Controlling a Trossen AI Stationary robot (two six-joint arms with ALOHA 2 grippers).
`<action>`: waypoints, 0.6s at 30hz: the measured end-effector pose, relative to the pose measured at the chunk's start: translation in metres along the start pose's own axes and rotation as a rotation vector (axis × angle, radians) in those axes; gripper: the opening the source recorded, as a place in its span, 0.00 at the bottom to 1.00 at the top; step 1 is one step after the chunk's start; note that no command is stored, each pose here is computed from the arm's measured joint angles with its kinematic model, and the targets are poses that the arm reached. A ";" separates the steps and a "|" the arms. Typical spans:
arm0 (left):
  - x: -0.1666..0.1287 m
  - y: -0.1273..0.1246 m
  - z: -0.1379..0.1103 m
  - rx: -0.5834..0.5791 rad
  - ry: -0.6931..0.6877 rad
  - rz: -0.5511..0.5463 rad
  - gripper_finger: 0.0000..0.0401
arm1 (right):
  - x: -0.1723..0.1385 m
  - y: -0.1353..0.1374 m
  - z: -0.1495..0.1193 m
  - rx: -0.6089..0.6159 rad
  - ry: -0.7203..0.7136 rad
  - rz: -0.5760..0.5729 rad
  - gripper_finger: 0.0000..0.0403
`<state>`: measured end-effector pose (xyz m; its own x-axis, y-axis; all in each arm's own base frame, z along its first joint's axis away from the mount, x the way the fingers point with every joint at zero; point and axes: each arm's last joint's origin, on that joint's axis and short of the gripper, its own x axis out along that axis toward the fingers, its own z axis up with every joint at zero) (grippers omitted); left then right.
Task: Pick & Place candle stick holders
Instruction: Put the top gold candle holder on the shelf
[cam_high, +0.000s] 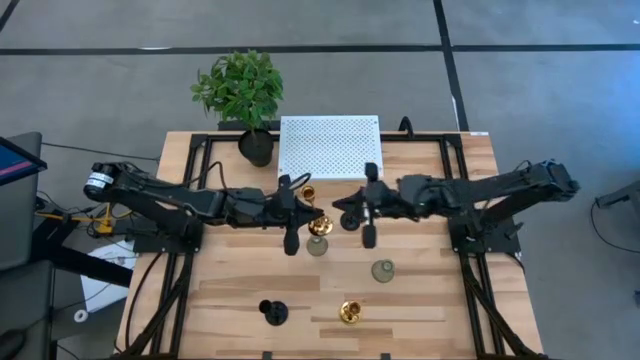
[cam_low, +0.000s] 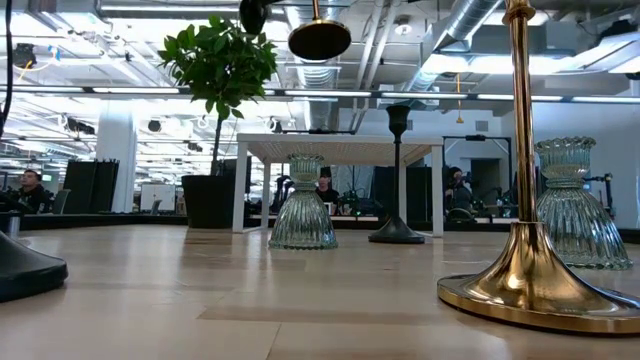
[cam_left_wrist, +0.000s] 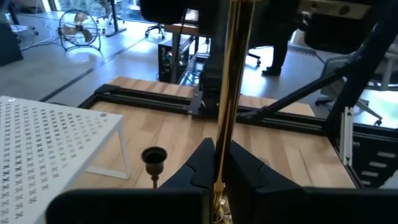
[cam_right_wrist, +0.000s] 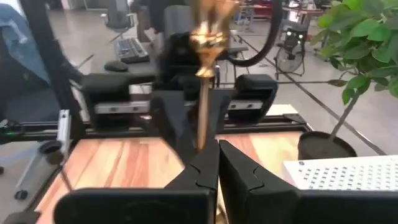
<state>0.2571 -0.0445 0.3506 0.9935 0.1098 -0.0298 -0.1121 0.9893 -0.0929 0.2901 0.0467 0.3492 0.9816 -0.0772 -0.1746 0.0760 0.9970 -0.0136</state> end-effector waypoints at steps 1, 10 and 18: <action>0.000 -0.001 0.000 0.001 0.004 0.000 0.04 | 0.004 0.000 0.001 0.001 0.004 -0.005 0.02; 0.000 -0.001 -0.003 0.011 0.028 0.003 0.04 | 0.028 0.007 0.018 0.029 0.006 0.066 0.31; 0.000 0.000 -0.003 0.011 0.025 0.021 0.04 | 0.051 0.012 0.015 0.007 0.069 0.066 0.56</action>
<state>0.2566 -0.0451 0.3479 0.9901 0.1286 -0.0570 -0.1329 0.9878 -0.0813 0.3435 0.0552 0.3550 0.9701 -0.0113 -0.2425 0.0135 0.9999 0.0070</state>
